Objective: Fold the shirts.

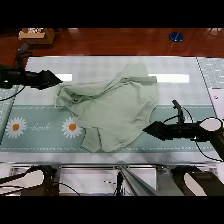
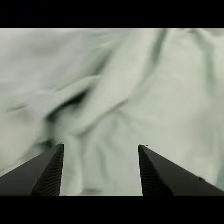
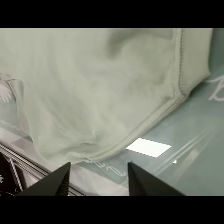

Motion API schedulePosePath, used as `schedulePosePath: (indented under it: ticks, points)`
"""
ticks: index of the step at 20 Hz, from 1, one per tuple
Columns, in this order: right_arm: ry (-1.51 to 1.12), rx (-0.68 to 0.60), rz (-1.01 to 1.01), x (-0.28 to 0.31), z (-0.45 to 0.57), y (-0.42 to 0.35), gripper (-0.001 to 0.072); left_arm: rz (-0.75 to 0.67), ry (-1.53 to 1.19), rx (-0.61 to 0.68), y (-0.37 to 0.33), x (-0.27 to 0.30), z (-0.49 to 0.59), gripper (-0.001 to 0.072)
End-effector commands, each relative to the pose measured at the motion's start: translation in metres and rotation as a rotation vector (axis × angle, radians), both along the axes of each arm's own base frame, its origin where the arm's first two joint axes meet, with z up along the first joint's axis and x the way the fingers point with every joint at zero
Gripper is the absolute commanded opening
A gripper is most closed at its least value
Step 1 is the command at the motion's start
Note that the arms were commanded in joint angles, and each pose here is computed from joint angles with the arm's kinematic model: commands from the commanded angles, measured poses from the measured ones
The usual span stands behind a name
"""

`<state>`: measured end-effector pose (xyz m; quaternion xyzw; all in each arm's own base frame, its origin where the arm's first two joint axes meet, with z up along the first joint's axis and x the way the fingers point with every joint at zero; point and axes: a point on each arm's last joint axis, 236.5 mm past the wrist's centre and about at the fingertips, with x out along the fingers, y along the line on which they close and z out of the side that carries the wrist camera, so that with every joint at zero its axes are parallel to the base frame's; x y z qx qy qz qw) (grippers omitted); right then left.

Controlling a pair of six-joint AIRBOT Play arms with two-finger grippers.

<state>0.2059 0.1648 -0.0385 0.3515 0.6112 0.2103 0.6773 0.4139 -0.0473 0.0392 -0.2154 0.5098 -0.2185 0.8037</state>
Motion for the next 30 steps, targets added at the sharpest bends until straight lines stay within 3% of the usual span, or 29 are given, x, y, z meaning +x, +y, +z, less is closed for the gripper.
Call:
schedulePosePath:
  ticks: [1, 6, 8, 16, 20, 21, 29, 30]
  points:
    - [-0.023, -0.016, 0.003, 0.002, -0.003, 0.001, 0.044, 0.186, 0.195, 0.128, 0.077, -0.027, -0.034, 0.0554]
    - [-0.058, -0.057, -0.022, 0.013, -0.007, -0.007, 0.0414, 0.214, 0.353, 0.07, 0.088, -0.067, -0.076, 0.052]
    - [-0.063, -0.059, -0.028, 0.014, -0.008, -0.007, 0.0413, 0.199, 0.397, 0.056, 0.082, -0.071, -0.092, 0.0431]
    - [-0.049, -0.011, -0.035, 0.013, 0.0, 0.0, 0.0409, 0.247, 0.356, -0.137, 0.052, -0.027, -0.12, 0.0434]
    - [-0.034, 0.06, -0.086, 0.019, 0.011, 0.009, 0.0408, 0.285, 0.335, -0.123, 0.053, -0.013, -0.137, 0.0432]
    - [-0.034, 0.083, -0.099, 0.022, 0.015, 0.012, 0.0408, 0.284, 0.342, -0.126, 0.053, -0.012, -0.139, 0.036]
    - [-0.033, 0.19, -0.158, 0.033, 0.036, 0.022, 0.0408, 0.263, 0.385, -0.142, 0.036, -0.005, -0.143, 0.0351]
    - [-0.032, 0.199, -0.16, 0.033, 0.037, 0.023, 0.0407, 0.244, 0.395, -0.141, 0.028, -0.006, -0.147, 0.0213]
